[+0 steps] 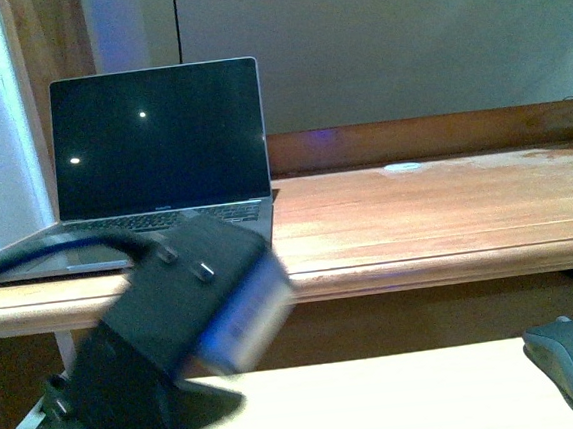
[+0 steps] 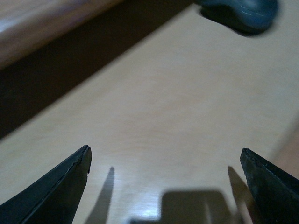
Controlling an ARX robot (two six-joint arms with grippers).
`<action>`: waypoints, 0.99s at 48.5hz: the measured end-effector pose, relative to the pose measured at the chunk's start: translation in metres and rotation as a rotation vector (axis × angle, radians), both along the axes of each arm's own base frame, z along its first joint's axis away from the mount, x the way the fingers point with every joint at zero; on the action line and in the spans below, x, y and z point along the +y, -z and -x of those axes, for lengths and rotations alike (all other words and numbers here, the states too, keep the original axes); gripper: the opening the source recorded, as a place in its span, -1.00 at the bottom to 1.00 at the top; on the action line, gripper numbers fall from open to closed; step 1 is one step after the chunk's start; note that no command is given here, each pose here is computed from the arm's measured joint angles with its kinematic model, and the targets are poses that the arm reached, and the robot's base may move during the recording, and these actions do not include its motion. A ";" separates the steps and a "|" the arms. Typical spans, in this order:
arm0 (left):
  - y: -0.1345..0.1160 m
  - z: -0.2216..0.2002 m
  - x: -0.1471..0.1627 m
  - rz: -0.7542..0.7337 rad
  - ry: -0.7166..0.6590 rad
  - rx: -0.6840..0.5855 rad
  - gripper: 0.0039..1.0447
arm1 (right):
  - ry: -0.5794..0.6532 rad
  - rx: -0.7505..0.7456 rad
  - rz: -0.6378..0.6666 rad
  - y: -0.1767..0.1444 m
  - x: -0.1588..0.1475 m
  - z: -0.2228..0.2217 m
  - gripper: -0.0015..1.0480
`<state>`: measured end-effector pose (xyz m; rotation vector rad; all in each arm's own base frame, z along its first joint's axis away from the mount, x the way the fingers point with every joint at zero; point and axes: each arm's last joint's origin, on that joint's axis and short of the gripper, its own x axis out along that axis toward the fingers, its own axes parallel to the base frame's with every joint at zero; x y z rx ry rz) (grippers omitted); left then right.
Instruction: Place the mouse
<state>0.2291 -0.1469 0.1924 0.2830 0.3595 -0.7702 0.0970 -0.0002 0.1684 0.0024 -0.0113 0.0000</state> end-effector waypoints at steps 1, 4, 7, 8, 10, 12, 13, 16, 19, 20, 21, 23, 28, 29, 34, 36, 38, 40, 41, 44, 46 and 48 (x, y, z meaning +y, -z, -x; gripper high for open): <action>-0.003 -0.005 0.005 0.008 -0.040 -0.014 0.86 | 0.000 0.000 0.000 0.000 0.000 0.000 0.86; -0.011 -0.014 0.013 0.034 -0.100 -0.034 0.86 | 0.000 0.000 0.000 0.000 0.000 0.000 0.86; -0.021 -0.022 0.024 0.082 -0.160 -0.048 0.86 | 0.000 0.000 0.000 0.000 0.000 0.000 0.86; -0.024 -0.023 0.027 0.098 -0.173 -0.051 0.86 | 0.000 0.000 0.000 0.000 0.000 0.000 0.86; -0.030 -0.023 0.031 0.130 -0.190 -0.055 0.86 | -0.001 0.000 0.000 0.000 0.000 0.000 0.86; -0.038 -0.022 0.035 0.161 -0.197 -0.065 0.86 | 0.000 0.000 0.000 0.000 0.000 0.000 0.86; -0.039 -0.021 0.035 0.167 -0.197 -0.066 0.86 | 0.000 0.000 0.000 0.000 0.000 0.000 0.86; -0.047 -0.018 0.038 0.196 -0.203 -0.070 0.86 | 0.000 0.000 0.000 0.000 0.000 0.000 0.86; -0.054 -0.016 0.042 0.236 -0.220 -0.075 0.86 | 0.000 0.000 0.000 0.000 0.000 0.000 0.86; -0.056 -0.015 0.044 0.245 -0.230 -0.079 0.86 | 0.000 0.000 0.000 0.000 0.000 0.000 0.86; -0.059 -0.014 0.046 0.256 -0.244 -0.085 0.86 | 0.000 0.000 0.000 0.000 0.000 0.000 0.86; -0.065 -0.012 0.051 0.283 -0.286 -0.102 0.86 | 0.000 0.000 0.000 0.000 0.000 0.000 0.86; -0.082 -0.006 0.061 0.342 -0.406 -0.178 0.86 | 0.000 0.000 0.000 0.000 0.000 0.000 0.86; -0.085 -0.004 0.063 0.346 -0.425 -0.193 0.86 | 0.000 0.000 0.000 0.000 0.000 0.000 0.86; -0.095 0.007 0.070 0.360 -0.531 -0.264 0.86 | 0.000 0.000 0.000 0.000 0.000 0.000 0.86; -0.097 0.013 0.074 0.366 -0.576 -0.288 0.86 | 0.000 0.000 0.000 0.000 0.000 0.000 0.86; -0.099 0.019 0.078 0.375 -0.619 -0.302 0.86 | 0.000 0.000 0.000 0.000 0.000 0.000 0.86; -0.099 0.026 0.082 0.378 -0.666 -0.317 0.86 | 0.000 0.000 0.000 0.000 0.000 0.000 0.86; -0.099 0.031 0.084 0.381 -0.697 -0.332 0.86 | 0.000 0.000 0.000 0.000 0.000 0.000 0.86; -0.099 0.048 0.091 0.395 -0.779 -0.381 0.86 | 0.000 0.000 0.000 0.000 0.000 0.000 0.86; -0.098 0.059 0.094 0.402 -0.799 -0.401 0.86 | 0.000 0.000 0.000 0.000 0.000 0.000 0.86; -0.097 0.073 0.096 0.398 -0.813 -0.411 0.84 | 0.000 0.000 0.000 0.000 0.000 0.000 0.86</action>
